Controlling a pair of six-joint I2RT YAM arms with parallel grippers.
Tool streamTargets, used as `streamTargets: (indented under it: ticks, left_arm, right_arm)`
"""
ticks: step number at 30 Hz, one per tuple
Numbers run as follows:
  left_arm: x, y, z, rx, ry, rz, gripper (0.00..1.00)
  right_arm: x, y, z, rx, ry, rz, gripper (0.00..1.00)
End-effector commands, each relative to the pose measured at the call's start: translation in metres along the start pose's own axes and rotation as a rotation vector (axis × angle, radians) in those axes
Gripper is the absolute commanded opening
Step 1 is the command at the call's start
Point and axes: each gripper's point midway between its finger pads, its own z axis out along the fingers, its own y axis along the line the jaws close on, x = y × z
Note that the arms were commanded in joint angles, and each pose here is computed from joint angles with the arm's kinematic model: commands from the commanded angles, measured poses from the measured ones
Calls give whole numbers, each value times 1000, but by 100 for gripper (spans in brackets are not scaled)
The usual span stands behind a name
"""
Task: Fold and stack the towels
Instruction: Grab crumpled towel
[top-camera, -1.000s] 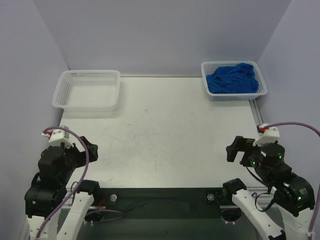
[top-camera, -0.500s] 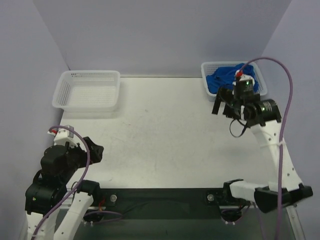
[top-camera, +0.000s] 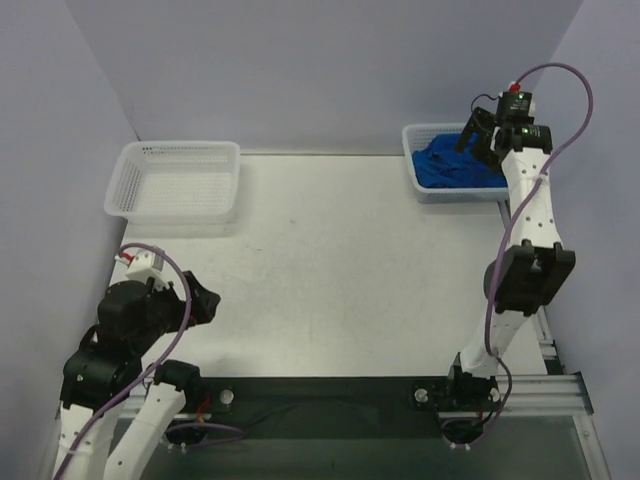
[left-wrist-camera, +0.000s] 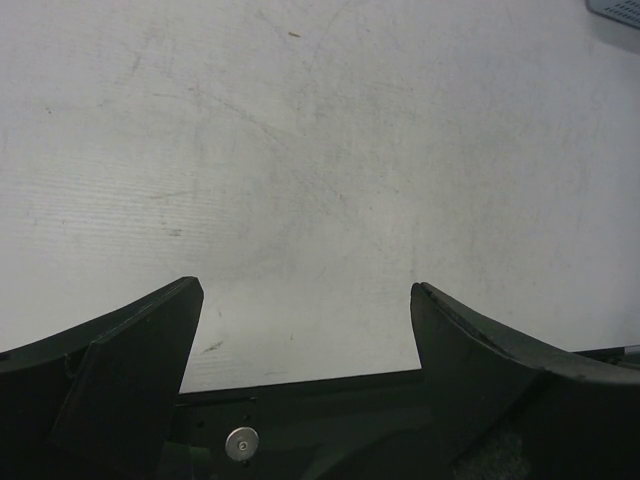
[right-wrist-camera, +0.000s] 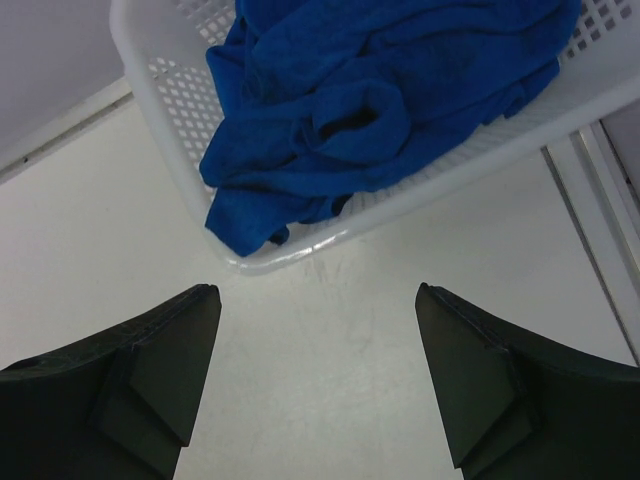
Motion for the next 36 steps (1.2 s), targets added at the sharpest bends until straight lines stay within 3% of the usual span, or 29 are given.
streamTargets:
  ticks: [1,9,15,18,19,21,22,25,31,36]
  left_arm:
    - [-19,-13,15,31,-33,-5,98]
    - [-26,-14,43,-13,-13,-65,97]
    - [-25,-19,57,-15,27,-100,98]
    - [-24,-18,60,-22,39,-95,98]
    - [-23,-17,61,-24,43,-91,97]
    - [-23,-17,61,-23,44,-86,97]
    - [-22,-17,61,-24,45,-84,97]
    - [-23,-17,60,-20,39,-83,97]
    - [-26,-18,55,-7,18,-72,97]
    - [-28,-18,51,2,0,-56,98]
  right_arm:
    - [-25,-9,33,-4,-32,-30,81]
    - [-9,-22,121,-29,51,-7,80]
    - [3,-19,159,-87,78,-20,74]
    - [2,-10,164,-134,67,-37,59]
    - [1,-8,164,-145,61,-39,48]
    - [0,-6,165,-159,55,-39,36]
    - [-1,-7,165,-158,55,-37,21]
    - [-5,-1,154,-173,43,-43,0]
    - [-47,24,88,-177,-106,-149,0]
    - [-104,46,-4,-95,-358,-221,0]
